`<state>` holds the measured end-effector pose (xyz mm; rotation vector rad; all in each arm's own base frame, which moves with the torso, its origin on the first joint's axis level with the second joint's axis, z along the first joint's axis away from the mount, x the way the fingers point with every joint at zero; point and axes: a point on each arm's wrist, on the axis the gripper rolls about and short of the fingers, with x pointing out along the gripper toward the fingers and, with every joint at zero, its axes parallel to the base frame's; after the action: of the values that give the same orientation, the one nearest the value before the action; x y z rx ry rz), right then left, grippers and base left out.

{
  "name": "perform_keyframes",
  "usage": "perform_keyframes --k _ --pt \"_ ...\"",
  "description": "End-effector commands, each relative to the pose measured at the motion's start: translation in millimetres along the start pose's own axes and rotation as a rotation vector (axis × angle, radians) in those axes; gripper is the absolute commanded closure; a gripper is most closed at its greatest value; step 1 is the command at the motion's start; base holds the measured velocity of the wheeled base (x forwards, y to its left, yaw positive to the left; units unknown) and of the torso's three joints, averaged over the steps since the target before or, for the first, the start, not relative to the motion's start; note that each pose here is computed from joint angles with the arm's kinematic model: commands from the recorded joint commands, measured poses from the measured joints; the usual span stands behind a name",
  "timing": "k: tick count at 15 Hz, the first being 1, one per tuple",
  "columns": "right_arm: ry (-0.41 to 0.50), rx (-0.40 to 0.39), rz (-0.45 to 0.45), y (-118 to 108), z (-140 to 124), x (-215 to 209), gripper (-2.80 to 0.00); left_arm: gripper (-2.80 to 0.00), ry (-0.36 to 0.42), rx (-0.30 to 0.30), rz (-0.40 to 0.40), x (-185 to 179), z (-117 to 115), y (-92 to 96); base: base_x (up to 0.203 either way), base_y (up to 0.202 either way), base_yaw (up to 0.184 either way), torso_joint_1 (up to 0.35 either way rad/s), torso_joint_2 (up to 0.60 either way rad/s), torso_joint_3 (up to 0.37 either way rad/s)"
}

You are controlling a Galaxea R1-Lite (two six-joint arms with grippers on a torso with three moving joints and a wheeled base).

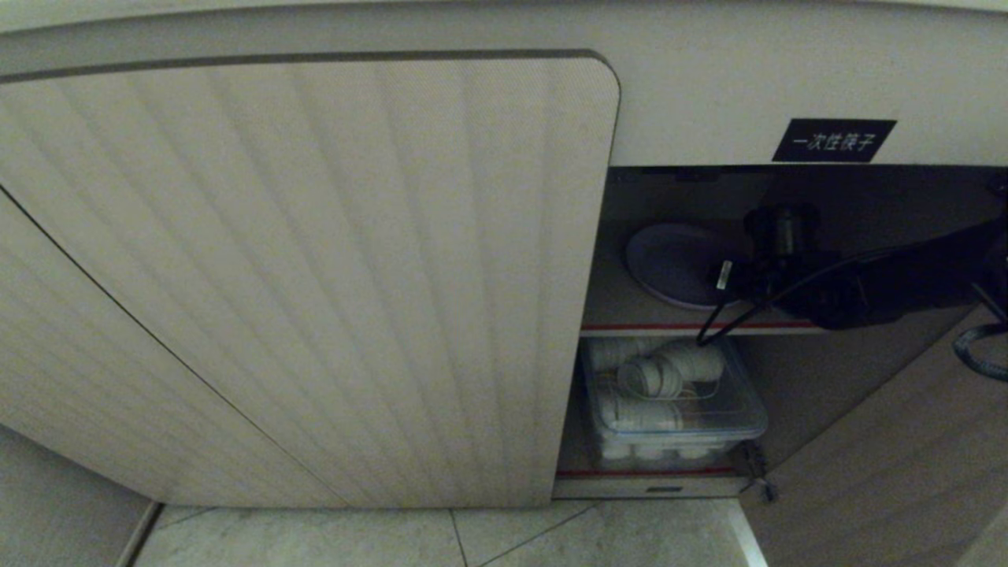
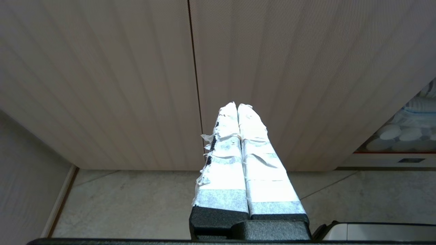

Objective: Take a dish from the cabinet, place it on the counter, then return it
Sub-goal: Take the plate from the cabinet

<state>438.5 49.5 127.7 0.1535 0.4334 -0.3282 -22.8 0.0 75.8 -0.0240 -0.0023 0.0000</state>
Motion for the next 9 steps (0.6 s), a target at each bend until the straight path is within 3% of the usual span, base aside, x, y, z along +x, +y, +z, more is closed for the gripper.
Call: perform_keyframes --k 1,2,3,9 --pt "0.005 0.003 -0.004 0.1 -2.5 1.9 -2.8 0.0 -0.001 -0.001 0.0 0.0 0.0 0.0 0.0 0.0 0.0 0.0 0.0 0.0" --pt "0.009 0.001 -0.005 -0.2 -3.7 2.0 -2.8 0.0 -0.001 -0.001 0.0 0.0 0.0 0.0 0.0 0.0 0.0 0.0 0.0 0.0" --pt "0.011 0.0 -0.007 -0.6 -4.6 2.1 0.0 0.0 -0.001 -0.001 0.0 0.0 0.0 0.0 0.0 0.0 0.0 0.0 0.0 0.0" --pt "0.023 0.02 -0.012 -1.9 -10.1 1.4 0.0 0.0 -0.001 -0.001 0.0 0.0 0.0 0.0 0.0 0.0 0.0 0.0 0.0 0.0"
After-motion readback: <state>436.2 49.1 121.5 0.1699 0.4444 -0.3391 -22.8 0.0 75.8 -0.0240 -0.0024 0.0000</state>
